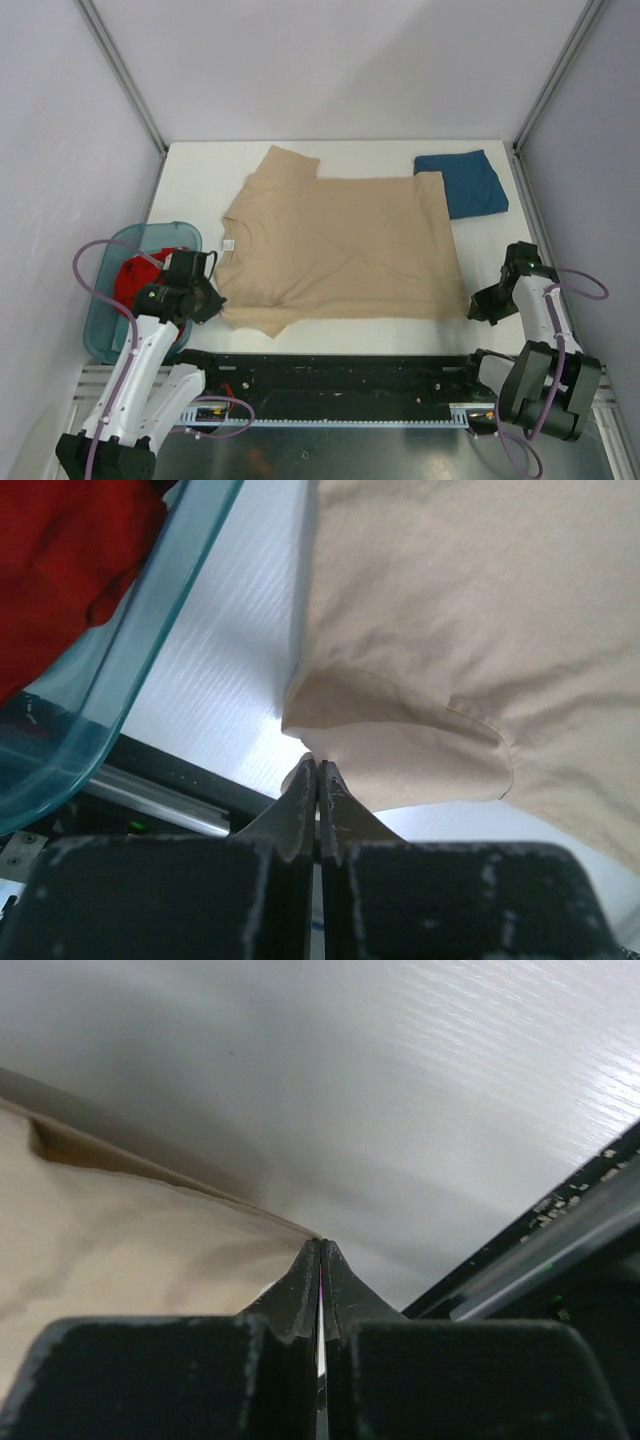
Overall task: Fold and stack the t-shirts
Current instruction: Grap the side of the flattened tshirt closest away from the robot with both arms
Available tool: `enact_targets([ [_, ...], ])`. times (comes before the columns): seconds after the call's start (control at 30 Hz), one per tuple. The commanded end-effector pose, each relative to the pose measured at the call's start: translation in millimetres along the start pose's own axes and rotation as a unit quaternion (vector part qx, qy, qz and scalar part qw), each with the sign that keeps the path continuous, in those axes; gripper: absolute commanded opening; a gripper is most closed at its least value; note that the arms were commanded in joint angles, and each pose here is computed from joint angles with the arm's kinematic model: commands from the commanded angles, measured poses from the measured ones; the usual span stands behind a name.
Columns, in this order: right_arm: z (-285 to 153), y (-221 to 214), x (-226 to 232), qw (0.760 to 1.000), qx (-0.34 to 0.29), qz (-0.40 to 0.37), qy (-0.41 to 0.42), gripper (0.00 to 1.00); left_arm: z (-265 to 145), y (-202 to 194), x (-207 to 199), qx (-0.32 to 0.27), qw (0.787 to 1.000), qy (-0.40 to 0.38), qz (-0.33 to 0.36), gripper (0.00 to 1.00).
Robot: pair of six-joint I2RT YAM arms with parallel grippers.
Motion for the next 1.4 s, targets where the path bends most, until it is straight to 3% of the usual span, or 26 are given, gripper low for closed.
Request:
enact_targets([
  [0.0, -16.3, 0.2, -12.7, 1.0, 0.006, -0.004, -0.02, 0.0, -7.7, -5.4, 13.8, -0.006, 1.0, 0.017, -0.017, 0.0],
  [0.17, -24.2, 9.5, -2.5, 1.0, -0.007, -0.008, 0.007, 0.0, -6.0, -6.1, 12.4, -0.007, 0.999, 0.025, -0.019, 0.0],
  [0.33, -36.5, 34.1, 22.0, 0.997, -0.047, -0.04, 0.044, 0.0, -17.2, 24.2, -17.5, -0.043, 0.999, 0.014, -0.006, 0.0],
  [0.6, -49.7, 68.3, 95.6, 0.978, -0.131, -0.124, 0.103, 0.0, -3.9, 64.1, -75.9, -0.072, 0.997, -0.002, 0.015, 0.0],
  [0.83, -29.8, 78.3, 147.5, 0.968, -0.146, -0.173, 0.104, 0.0, 17.7, 93.3, -102.0, -0.104, 0.994, 0.031, 0.018, 0.0],
  [1.37, -12.7, 101.6, 162.9, 0.968, -0.172, -0.161, 0.081, 0.0, 43.5, 122.2, -122.3, -0.13, 0.987, 0.075, 0.048, 0.0],
])
Point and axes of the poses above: each gripper's point midway between its finger pads, its own z axis out along the fingers, its own x axis along the line the jaws close on, y = z × x, the point moved 1 cm from there along -z, back along the fingers, and after that the axes turned 10 degrees about -z, right-handed, at the moved point
